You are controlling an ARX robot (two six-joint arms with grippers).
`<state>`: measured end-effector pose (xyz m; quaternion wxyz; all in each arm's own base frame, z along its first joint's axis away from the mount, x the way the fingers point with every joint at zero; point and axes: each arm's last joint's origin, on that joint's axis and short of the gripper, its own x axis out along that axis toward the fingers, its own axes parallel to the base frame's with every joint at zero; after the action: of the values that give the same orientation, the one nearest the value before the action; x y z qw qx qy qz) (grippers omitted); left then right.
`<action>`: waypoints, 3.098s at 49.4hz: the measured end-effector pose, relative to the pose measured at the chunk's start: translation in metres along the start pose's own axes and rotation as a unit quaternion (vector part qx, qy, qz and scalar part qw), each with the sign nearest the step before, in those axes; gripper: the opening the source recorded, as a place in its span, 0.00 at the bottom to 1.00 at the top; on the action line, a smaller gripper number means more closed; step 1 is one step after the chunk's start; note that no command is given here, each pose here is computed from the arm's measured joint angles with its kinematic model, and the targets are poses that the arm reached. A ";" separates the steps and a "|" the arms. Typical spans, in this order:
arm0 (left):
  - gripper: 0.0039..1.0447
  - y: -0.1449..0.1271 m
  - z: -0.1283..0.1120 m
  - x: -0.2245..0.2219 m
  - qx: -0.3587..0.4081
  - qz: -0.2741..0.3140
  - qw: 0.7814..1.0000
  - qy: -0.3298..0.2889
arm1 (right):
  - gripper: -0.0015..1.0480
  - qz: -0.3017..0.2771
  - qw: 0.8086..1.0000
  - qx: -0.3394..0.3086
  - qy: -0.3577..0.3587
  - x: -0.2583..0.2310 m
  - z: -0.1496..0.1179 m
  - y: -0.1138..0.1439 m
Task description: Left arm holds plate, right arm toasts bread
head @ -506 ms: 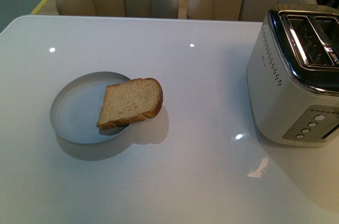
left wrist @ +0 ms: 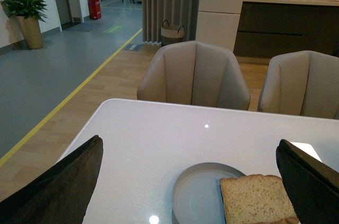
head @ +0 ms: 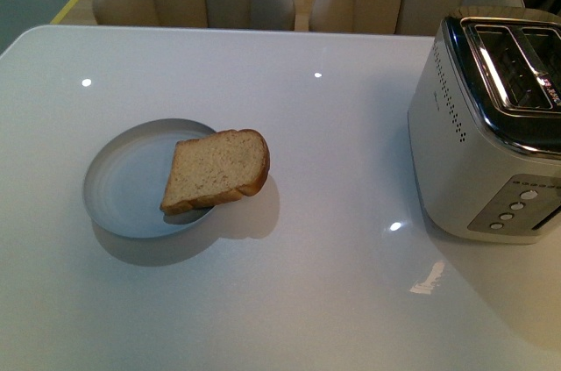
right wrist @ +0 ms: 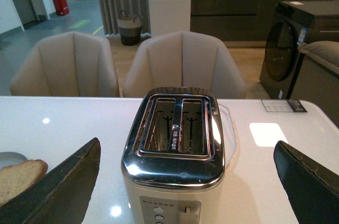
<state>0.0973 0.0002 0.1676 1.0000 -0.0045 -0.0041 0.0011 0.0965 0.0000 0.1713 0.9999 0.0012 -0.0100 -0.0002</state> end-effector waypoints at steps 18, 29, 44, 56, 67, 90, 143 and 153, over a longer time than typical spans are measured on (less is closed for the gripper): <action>0.93 0.000 -0.002 0.002 0.073 0.030 0.953 0.293 | 0.91 0.000 1.000 0.000 0.000 0.000 0.000 0.000; 0.93 0.005 0.014 0.019 0.058 0.007 0.952 0.302 | 0.91 0.000 1.000 0.000 0.000 0.000 0.000 0.000; 0.93 0.021 0.014 0.127 0.011 0.025 0.960 0.279 | 0.91 0.000 1.000 0.000 0.000 0.000 0.000 0.000; 0.93 0.009 -0.037 0.209 -0.085 0.074 0.939 0.324 | 0.91 0.000 1.000 0.000 0.000 0.000 0.000 0.000; 0.93 0.002 -0.089 0.240 -0.149 0.106 0.908 0.377 | 0.91 0.000 1.000 0.000 0.000 0.000 0.000 0.000; 0.93 0.001 -0.159 0.260 -0.193 0.151 0.859 0.450 | 0.91 0.000 1.000 0.000 0.000 0.000 0.000 0.000; 0.03 -0.029 -0.198 0.263 -0.162 0.092 0.824 0.535 | 0.91 0.000 1.000 0.000 0.000 0.000 0.000 0.000; 0.03 -0.029 -0.194 0.261 -0.202 0.088 0.813 0.538 | 0.91 0.000 1.000 0.000 0.000 0.000 0.000 0.000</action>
<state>0.3596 -0.0299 -0.0238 0.8147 -0.2064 0.5352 0.0853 0.0965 0.0000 0.1713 0.9999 0.0012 -0.0100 -0.0002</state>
